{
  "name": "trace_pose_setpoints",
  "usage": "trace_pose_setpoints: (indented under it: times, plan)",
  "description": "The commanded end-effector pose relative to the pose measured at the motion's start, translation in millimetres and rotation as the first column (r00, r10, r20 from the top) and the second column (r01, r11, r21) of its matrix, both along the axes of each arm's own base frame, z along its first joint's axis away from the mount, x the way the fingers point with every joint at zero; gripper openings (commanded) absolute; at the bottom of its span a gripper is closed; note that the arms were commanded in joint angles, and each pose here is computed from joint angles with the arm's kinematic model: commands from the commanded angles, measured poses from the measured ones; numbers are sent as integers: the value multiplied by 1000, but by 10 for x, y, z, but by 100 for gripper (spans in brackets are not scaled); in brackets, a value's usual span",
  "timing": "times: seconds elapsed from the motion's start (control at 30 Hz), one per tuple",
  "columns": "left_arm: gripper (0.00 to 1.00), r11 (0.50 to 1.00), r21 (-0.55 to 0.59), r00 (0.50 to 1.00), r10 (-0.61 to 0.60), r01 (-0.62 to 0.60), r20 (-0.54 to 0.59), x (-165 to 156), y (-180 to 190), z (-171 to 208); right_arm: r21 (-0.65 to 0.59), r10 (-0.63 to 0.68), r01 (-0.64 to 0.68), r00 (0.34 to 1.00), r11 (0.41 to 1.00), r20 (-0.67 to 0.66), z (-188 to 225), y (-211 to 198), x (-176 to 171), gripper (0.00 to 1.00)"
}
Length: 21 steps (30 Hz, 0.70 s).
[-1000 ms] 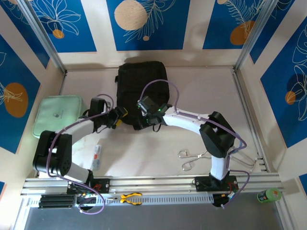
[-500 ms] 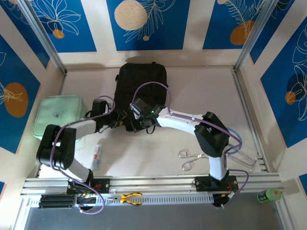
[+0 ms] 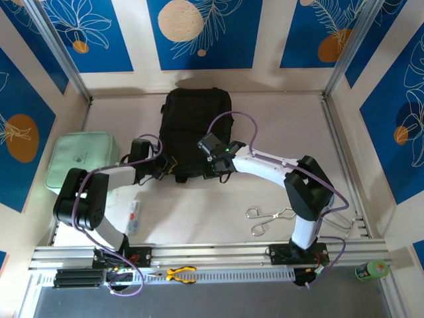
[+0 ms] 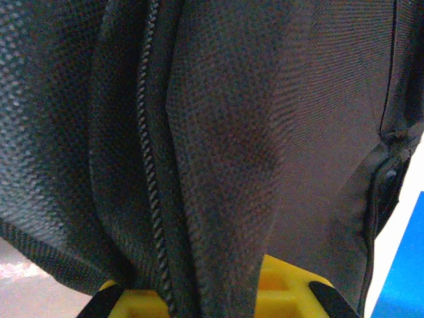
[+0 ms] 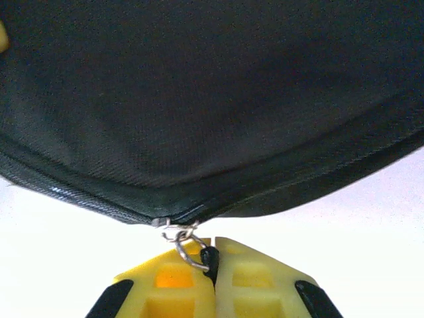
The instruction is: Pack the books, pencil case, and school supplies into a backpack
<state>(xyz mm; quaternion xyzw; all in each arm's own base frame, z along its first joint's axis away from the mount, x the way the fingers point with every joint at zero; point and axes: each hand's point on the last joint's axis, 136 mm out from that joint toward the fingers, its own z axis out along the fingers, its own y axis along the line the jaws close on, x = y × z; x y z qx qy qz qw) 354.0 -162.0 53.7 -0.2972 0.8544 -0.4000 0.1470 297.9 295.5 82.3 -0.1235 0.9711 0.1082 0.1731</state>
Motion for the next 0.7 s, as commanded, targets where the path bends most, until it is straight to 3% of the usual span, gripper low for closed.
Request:
trace_pose_setpoints:
  times: [0.0, 0.3, 0.67]
  plan:
    - [4, 998, 58, 1000, 6, -6, 3, 9, 100, -118, -87, -80, 78, 997, 993, -17, 49, -403, 27, 6]
    - [0, 987, 138, 997, -77, 78, -18, -80, 137, -112, -78, 111, -118, 990, 990, -83, 3, -596, 264, 9]
    - [0, 952, 221, 977, -210, 213, -38, -207, 153, -114, -151, 32, -36, 999, 988, -29, 54, -926, 782, 7]
